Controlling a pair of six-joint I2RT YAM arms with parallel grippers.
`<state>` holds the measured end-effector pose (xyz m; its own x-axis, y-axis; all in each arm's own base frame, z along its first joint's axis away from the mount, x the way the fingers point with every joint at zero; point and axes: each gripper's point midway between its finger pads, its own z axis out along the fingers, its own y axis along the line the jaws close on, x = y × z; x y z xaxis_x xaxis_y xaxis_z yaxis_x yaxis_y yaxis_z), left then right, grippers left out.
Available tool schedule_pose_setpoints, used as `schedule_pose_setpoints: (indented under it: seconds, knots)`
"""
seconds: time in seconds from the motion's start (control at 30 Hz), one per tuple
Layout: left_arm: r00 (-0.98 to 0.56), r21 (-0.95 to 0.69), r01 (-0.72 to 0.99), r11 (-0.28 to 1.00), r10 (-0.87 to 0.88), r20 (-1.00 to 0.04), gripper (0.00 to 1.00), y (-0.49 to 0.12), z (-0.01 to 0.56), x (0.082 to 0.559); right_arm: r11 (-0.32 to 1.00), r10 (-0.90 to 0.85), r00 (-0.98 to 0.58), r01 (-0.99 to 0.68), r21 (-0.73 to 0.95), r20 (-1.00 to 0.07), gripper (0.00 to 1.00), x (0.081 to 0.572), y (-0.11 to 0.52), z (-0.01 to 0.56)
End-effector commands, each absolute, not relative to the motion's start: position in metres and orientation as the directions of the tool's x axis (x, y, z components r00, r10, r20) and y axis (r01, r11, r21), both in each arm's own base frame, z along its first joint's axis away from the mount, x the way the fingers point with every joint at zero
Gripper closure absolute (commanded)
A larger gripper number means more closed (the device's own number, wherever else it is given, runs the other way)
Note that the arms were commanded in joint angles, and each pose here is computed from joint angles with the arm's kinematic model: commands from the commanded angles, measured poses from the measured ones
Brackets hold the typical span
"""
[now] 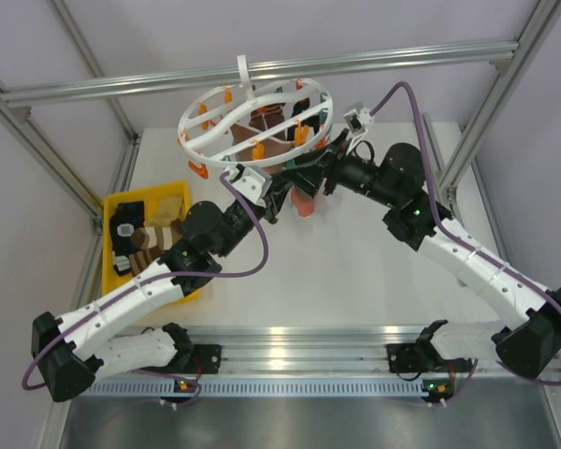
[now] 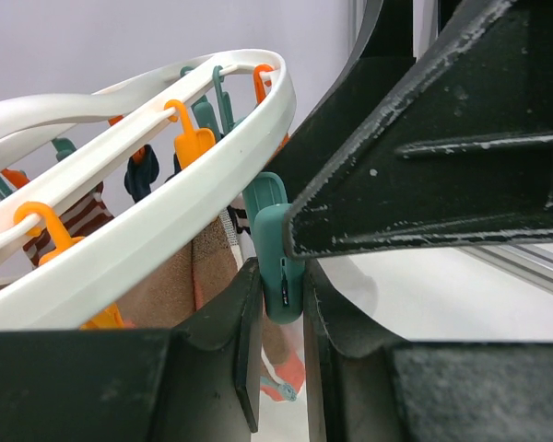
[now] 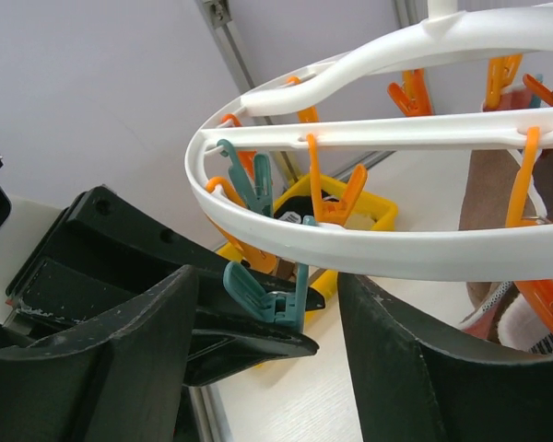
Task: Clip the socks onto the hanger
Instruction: Open the clamp at the hanger.
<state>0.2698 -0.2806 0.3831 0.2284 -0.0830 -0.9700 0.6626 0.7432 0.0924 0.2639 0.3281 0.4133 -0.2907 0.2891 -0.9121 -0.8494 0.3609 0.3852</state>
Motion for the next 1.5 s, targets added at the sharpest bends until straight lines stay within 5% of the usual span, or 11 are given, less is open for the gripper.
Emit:
schedule_pose_setpoints:
  seconds: [0.0,0.2,0.37,0.47,0.63,0.83,0.93,0.97,1.07,1.17,1.47]
  knots:
    - [0.270,0.133,0.784,0.606,-0.140,-0.953,1.00,-0.304,0.395,0.237,0.373,0.347,-0.215,-0.861,0.344,-0.913,0.39,0.271,0.325,0.433]
    - [0.259,0.132,0.791,0.598,-0.130,-0.957,1.00,-0.307,0.392,0.238,0.379,0.329,-0.205,-0.865,0.328,-0.922,0.51,0.271,0.328,0.430]
    - [0.251,0.132,0.792,0.596,-0.121,-0.960,1.00,-0.309,0.390,0.240,0.356,0.321,-0.217,-0.874,0.330,-0.922,0.34,0.266,0.330,0.429]
    - [0.249,0.129,0.792,0.597,-0.123,-0.961,1.00,-0.309,0.390,0.240,0.344,0.314,-0.220,-0.881,0.326,-0.924,0.34,0.262,0.332,0.428]
    - [0.246,0.129,0.797,0.589,-0.122,-0.961,1.00,-0.311,0.390,0.239,0.386,0.297,-0.215,-0.864,0.323,-0.930,0.40,0.271,0.333,0.419]
    - [0.238,0.127,0.811,0.571,-0.124,-0.963,1.00,-0.313,0.391,0.236,0.406,0.295,-0.210,-0.855,0.322,-0.932,0.59,0.275,0.332,0.418]
    - [0.232,0.125,0.815,0.566,-0.121,-0.965,0.91,-0.312,0.391,0.234,0.405,0.289,-0.211,-0.857,0.318,-0.934,0.78,0.275,0.332,0.419]
    - [0.224,0.124,0.817,0.563,-0.112,-0.968,0.76,-0.312,0.389,0.233,0.403,0.289,-0.210,-0.858,0.317,-0.934,0.80,0.274,0.332,0.420]
    - [0.240,0.146,0.832,0.535,-0.112,-0.964,0.55,-0.304,0.396,0.220,0.403,0.285,-0.207,-0.860,0.313,-0.936,0.92,0.273,0.331,0.421]
    - [0.231,0.162,0.845,0.510,-0.073,-0.970,0.52,-0.294,0.390,0.207,0.399,0.278,-0.211,-0.862,0.313,-0.937,1.00,0.272,0.331,0.420]
    - [0.084,0.078,0.836,0.543,0.014,-0.996,0.52,-0.238,0.378,0.190,0.405,0.272,-0.243,-0.849,0.339,-0.931,1.00,0.273,0.328,0.411]
